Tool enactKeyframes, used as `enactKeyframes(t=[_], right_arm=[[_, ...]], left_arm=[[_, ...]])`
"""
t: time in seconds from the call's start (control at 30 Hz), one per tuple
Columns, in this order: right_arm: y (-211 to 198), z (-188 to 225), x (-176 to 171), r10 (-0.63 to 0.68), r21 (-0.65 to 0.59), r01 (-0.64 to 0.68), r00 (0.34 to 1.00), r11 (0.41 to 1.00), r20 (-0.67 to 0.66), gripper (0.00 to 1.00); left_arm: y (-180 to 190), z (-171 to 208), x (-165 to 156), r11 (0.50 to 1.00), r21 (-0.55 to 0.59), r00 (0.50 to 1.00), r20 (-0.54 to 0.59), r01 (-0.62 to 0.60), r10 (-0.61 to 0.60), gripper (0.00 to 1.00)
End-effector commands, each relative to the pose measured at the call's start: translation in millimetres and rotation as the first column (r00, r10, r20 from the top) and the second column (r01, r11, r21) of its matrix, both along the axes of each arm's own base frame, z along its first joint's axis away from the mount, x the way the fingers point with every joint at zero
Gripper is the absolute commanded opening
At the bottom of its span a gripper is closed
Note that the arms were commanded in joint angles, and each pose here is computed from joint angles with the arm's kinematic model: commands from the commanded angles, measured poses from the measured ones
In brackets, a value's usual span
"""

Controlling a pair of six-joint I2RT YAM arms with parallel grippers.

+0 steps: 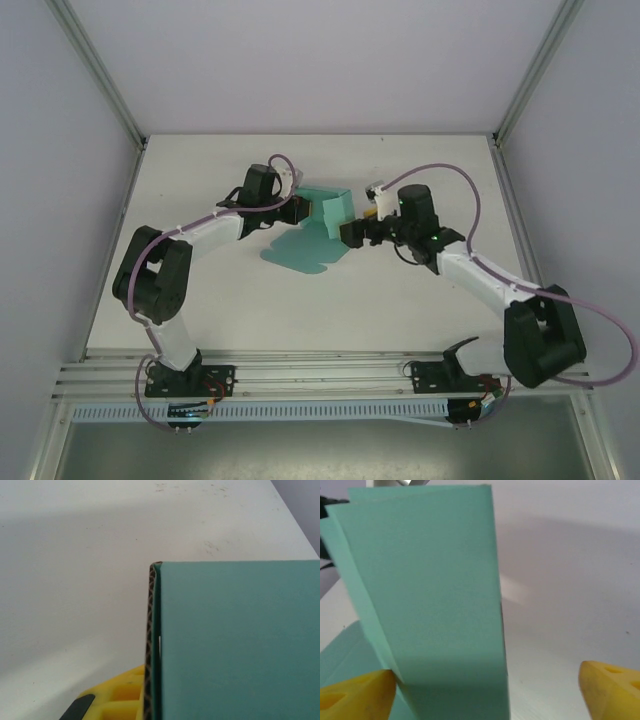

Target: Assemble paper box

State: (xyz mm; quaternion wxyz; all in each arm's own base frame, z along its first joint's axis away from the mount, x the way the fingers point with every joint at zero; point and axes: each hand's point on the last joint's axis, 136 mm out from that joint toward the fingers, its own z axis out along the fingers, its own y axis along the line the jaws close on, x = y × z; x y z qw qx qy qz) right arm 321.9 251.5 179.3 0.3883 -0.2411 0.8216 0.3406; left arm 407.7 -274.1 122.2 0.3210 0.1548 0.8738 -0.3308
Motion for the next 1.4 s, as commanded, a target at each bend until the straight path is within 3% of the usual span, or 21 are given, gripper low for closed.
enactKeyframes(t=[0.0, 0.23, 0.5, 0.6, 0.8, 0.9, 1.13, 1.37], right_arm=[[9, 17, 21, -0.044, 0.011, 0.043, 0.997, 0.999, 0.058, 0.84], [-8, -3, 47, -0.273, -0.214, 0.29, 0.956, 0.933, 0.103, 0.79], [-2, -19, 59, -0.305, -0.299, 0.313, 0.949, 0.901, 0.075, 0.48], [5, -22, 64, -0.292, -0.291, 0.3, 0.954, 0.908, 0.072, 0.35], [15, -31, 73, -0.268, -0.274, 0.28, 0.96, 0.92, 0.08, 0.35], [16, -37, 78, -0.264, -0.286, 0.276, 0.961, 0.918, 0.08, 0.4], [10, -54, 76, -0.226, -0.196, 0.227, 0.974, 0.954, 0.027, 0.42], [-2, -68, 70, -0.22, -0.209, 0.215, 0.976, 0.954, -0.002, 0.51]], left_arm=[[-7, 14, -2, 0.999, -0.027, 0.999, 0.027, 0.02, -0.019, 0.0], [16, 8, 11, 0.986, 0.105, 0.99, 0.061, -0.132, 0.126, 0.0], [19, 16, 10, 0.975, 0.152, 0.983, 0.106, -0.164, 0.149, 0.0], [12, 16, 4, 0.984, 0.131, 0.988, 0.113, -0.124, 0.11, 0.0], [6, 30, -2, 0.991, 0.097, 0.987, 0.144, -0.088, 0.073, 0.0], [2, 30, -4, 0.993, 0.093, 0.988, 0.146, -0.067, 0.053, 0.0], [3, 3, -7, 0.988, 0.149, 0.996, 0.085, -0.049, 0.036, 0.0], [-3, 0, -13, 0.992, 0.124, 0.998, 0.066, -0.007, -0.002, 0.0]])
